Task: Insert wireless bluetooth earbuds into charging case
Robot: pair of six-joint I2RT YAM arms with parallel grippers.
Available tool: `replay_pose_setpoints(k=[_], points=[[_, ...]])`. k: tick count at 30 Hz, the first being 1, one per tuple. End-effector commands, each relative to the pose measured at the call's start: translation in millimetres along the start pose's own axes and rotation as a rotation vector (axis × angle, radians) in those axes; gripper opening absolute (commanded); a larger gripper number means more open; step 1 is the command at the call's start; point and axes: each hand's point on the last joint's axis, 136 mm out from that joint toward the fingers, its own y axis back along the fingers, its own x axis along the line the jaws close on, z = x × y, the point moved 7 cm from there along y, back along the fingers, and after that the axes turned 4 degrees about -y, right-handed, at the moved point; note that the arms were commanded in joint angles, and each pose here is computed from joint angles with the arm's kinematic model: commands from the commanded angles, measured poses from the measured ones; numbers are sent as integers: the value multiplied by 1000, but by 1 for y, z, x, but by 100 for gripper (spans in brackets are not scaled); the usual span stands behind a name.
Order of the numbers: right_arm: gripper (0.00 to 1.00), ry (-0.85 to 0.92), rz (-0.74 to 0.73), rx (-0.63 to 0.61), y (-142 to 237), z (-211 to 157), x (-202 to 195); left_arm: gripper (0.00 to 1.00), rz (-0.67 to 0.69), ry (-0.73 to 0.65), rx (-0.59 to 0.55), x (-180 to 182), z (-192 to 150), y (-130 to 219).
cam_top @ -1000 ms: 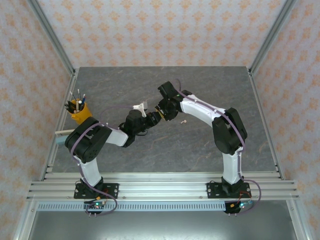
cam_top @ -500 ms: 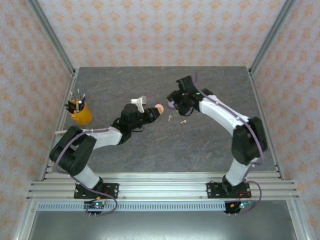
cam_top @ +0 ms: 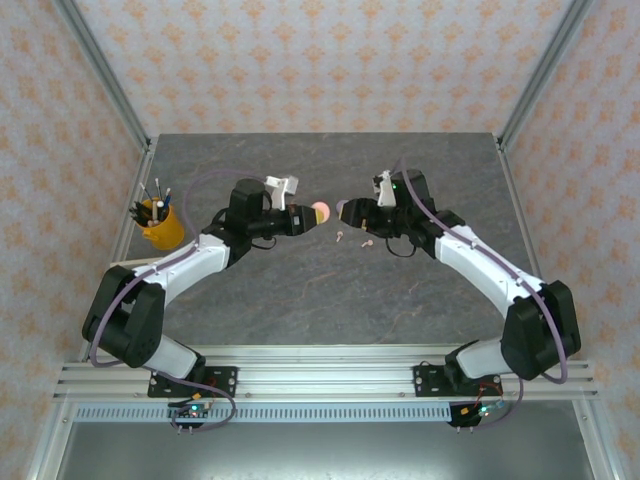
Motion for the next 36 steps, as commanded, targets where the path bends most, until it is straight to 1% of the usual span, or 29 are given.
replay_pose_setpoints(k=[1, 9, 16, 21, 25, 28, 33, 36], points=[[61, 113, 146, 4, -1, 3, 19, 0, -57, -45, 44, -15, 4, 8], [59, 94, 178, 18, -13, 8, 20, 0, -70, -35, 40, -17, 9, 4], [56, 79, 167, 37, -30, 11, 16, 0, -87, -42, 38, -22, 15, 2], [52, 53, 117, 31, -41, 12, 0, 0, -103, -51, 36, -27, 17, 5], [51, 10, 73, 18, -48, 12, -19, 0, -117, -65, 23, -35, 20, 11], [50, -9, 56, 28, -53, 11, -27, 0, -122, -75, 10, -40, 22, 16], [49, -7, 49, 24, -47, 11, -24, 0, -124, -86, -2, -44, 23, 21], [48, 17, 46, 14, -29, 9, -19, 0, -126, -85, 2, -43, 22, 19]])
